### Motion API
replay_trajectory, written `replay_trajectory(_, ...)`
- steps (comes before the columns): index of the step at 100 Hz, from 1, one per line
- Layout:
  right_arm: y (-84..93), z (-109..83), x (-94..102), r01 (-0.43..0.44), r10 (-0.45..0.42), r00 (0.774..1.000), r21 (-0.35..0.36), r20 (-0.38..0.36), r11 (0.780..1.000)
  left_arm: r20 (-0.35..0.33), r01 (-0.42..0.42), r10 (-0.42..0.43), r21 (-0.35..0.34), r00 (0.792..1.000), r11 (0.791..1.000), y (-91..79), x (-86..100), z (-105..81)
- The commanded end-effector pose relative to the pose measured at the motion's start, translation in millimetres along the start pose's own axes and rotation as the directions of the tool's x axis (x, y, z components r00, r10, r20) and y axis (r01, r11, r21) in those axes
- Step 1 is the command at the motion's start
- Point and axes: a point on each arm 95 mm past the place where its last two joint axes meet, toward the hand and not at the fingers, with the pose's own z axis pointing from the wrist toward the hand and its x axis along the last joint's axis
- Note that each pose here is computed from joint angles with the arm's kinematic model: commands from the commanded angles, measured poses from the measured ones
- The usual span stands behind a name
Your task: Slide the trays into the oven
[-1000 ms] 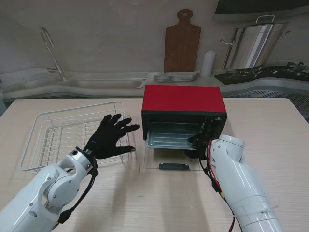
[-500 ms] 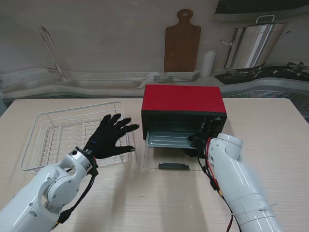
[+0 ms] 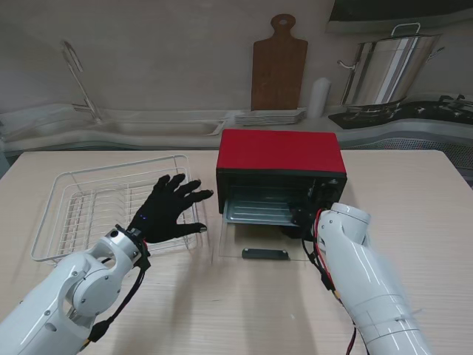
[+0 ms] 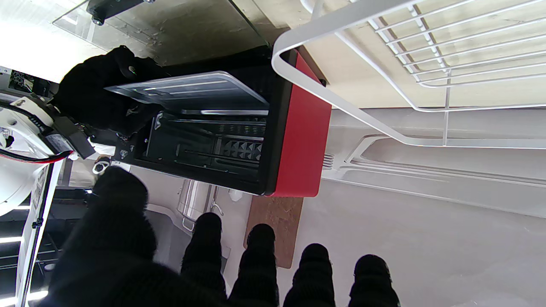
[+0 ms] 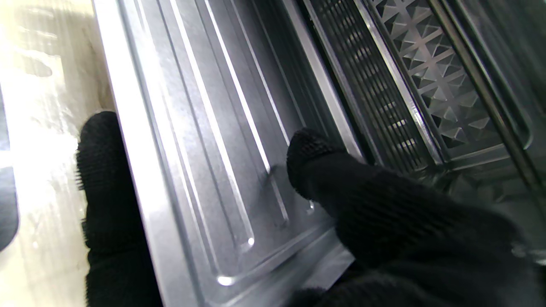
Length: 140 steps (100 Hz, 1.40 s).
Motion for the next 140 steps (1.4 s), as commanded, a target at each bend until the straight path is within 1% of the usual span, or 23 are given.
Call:
replay_trajectory(1,-5.9,6.2,-17.6,0.005,-0.006,0.999,0.020,0.039,1.000,-0.002,0.007,-0.007,-0.007,1.000,1.000,0.4,3.4,-0.7)
replay_trajectory(32,0.3,7.6,-16.5,0.009,-0.010,0.999,0.011,0.032,1.000,-0.002,0.009,-0.009,-0.005,1.000,1.000,0.4,3.4,-0.9)
replay_trajectory(104,15.4,8.1,-15.1,0.011,-0.013,0.999,0.049,0.032,0.999,0.003,0.010,-0.010,-0.003,1.000,1.000,0.1,3.7,-1.4)
replay_trajectory(140,21.5,7.0,-14.6,0.036,-0.040,0.998,0.077,0.042,0.996,0.004,0.010,-0.010,0.002,1.000,1.000,-0.2,3.7,-1.3)
